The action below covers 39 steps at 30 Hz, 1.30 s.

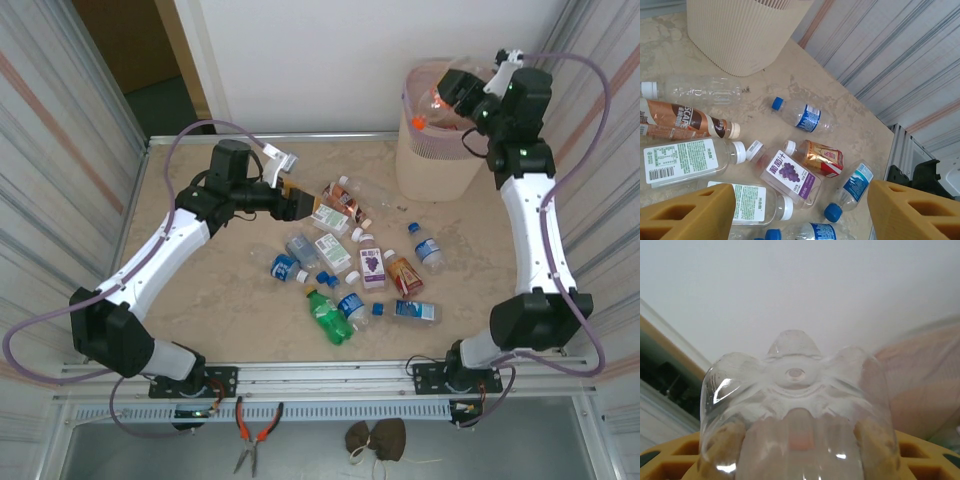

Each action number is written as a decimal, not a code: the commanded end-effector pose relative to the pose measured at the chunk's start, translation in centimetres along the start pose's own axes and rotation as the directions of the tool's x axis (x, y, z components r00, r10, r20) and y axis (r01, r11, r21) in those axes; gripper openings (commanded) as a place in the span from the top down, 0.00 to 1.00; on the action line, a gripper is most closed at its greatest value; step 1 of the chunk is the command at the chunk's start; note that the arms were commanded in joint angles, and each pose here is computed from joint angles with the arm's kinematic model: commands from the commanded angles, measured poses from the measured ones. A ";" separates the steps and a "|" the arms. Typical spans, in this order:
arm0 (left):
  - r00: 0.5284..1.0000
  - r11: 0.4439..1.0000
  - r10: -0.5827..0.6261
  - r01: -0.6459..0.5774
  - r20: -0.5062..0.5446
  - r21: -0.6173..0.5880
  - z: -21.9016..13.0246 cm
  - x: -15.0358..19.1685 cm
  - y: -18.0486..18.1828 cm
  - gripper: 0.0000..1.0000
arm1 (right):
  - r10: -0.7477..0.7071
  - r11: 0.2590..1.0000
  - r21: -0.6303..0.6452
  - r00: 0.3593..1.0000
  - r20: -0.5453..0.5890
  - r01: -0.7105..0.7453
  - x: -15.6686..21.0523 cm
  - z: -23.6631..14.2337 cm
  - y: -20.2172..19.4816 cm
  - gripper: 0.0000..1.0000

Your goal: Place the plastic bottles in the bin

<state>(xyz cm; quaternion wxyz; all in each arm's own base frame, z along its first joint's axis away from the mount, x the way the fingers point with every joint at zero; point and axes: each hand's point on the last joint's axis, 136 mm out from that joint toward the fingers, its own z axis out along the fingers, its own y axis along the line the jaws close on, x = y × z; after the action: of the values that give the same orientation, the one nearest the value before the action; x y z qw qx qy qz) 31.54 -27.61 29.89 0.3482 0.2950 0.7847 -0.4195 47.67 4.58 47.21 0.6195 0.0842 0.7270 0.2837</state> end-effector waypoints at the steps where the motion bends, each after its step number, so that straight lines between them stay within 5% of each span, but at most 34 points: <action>1: 1.000 1.000 0.017 -0.017 0.022 -0.022 -1.1 -0.5 -0.2 0.30 | -0.122 0.991 0.048 0.993 0.004 0.122 -1.4 2.1 -1.6 0.50; 11: 0.999 0.998 0.015 -0.013 0.029 -0.060 -1.7 0.0 0.2 0.30 | -0.248 0.961 0.092 0.961 -0.126 0.260 0.0 8.7 -5.7 0.51; 20: 1.000 0.995 -0.011 0.013 0.016 -0.097 -1.7 1.2 1.6 0.30 | -0.226 0.961 0.067 0.900 -0.372 0.269 7.7 11.7 -9.7 0.52; 29: 1.000 0.994 -0.028 0.027 -0.002 -0.108 -1.4 2.0 2.3 0.30 | -0.189 0.952 0.077 0.769 -0.611 0.296 16.0 11.6 -13.0 0.52; 39: 1.000 0.992 -0.025 0.023 -0.014 -0.127 -1.8 2.1 2.6 0.30 | -0.195 0.938 0.098 0.741 -0.643 0.332 16.4 10.6 -13.0 0.32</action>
<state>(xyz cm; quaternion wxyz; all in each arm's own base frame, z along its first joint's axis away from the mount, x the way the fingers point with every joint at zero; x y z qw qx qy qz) 31.87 -25.14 26.98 0.3417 0.2612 0.8189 -0.3799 58.14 4.54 24.52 0.3680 -0.0450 0.9188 0.1352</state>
